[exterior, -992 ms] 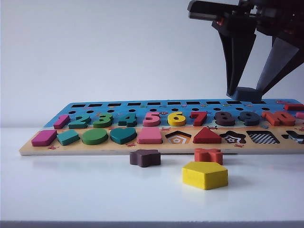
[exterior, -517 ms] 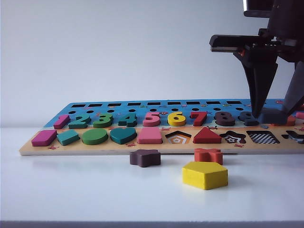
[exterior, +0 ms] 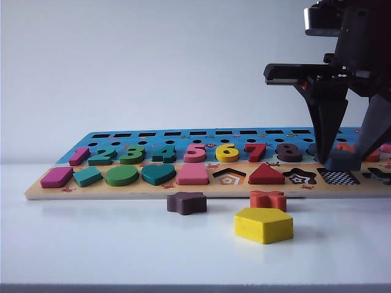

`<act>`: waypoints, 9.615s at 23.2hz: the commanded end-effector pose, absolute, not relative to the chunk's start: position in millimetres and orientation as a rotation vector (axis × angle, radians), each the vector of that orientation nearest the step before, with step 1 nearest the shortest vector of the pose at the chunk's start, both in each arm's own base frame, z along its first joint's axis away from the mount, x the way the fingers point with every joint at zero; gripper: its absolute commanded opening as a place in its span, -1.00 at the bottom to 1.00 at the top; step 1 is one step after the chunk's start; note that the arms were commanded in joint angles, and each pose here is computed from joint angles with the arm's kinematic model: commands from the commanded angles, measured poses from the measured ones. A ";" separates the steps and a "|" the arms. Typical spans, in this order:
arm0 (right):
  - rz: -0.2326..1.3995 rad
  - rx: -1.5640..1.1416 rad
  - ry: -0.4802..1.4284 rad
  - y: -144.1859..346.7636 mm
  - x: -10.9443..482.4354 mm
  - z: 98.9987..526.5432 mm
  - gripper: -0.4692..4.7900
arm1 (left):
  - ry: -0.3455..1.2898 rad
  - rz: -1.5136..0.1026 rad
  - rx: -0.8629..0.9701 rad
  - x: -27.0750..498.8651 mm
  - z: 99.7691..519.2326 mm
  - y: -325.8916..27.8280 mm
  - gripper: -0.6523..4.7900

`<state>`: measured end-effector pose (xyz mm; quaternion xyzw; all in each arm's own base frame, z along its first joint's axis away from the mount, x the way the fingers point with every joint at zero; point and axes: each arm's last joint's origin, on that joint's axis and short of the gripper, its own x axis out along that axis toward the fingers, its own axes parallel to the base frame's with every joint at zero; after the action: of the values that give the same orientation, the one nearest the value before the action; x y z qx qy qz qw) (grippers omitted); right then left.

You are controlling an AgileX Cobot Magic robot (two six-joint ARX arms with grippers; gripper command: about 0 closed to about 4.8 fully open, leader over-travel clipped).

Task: Insert the cube into the slot.

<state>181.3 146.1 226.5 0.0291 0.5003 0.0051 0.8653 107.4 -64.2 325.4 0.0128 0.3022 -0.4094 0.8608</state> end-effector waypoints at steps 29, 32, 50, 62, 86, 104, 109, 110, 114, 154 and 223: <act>0.020 0.050 1.047 145.8 190.7 220.9 -0.81 | 0.608 -0.866 0.029 108.2 327.9 -64.5 -0.72; 0.019 0.049 1.050 145.9 190.8 220.3 -0.83 | 0.609 -0.867 0.028 108.2 327.8 -64.6 -0.72; 0.011 0.041 1.067 144.0 188.5 214.4 -0.83 | 0.552 -1.028 -0.017 114.7 329.0 -72.2 -0.72; 0.008 0.036 1.073 143.2 187.4 214.7 -0.84 | 0.562 -1.027 -0.018 125.3 320.3 -77.2 -0.72; 0.017 0.043 1.037 144.6 190.5 216.3 -0.82 | 0.578 -1.025 -0.020 132.0 306.7 -80.3 -0.72; 0.019 0.035 1.039 144.5 190.4 216.3 -0.21 | 0.579 -1.025 -0.020 132.1 306.6 -80.3 -0.72; 0.011 0.031 1.034 144.2 190.5 216.3 -0.03 | 0.579 -1.025 -0.020 132.1 306.6 -80.2 -0.72; 0.005 0.027 1.029 144.0 190.6 216.4 0.03 | 0.578 -1.025 -0.020 132.1 306.6 -80.2 -0.72; 0.005 0.028 1.028 144.0 190.6 216.6 0.14 | 0.579 -1.025 -0.020 132.1 306.6 -80.2 -0.72; 0.453 0.212 0.377 60.4 119.9 260.1 0.13 | 0.488 -1.014 -0.006 131.5 314.4 -79.2 -0.72; -0.085 0.046 0.090 -3.3 82.5 198.2 -0.85 | 0.089 0.126 0.089 93.4 188.0 5.6 -0.72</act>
<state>82.8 -2.8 197.0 0.0305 0.0503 -0.0338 0.9977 93.3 5.7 187.2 0.0430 0.0552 0.0650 0.9954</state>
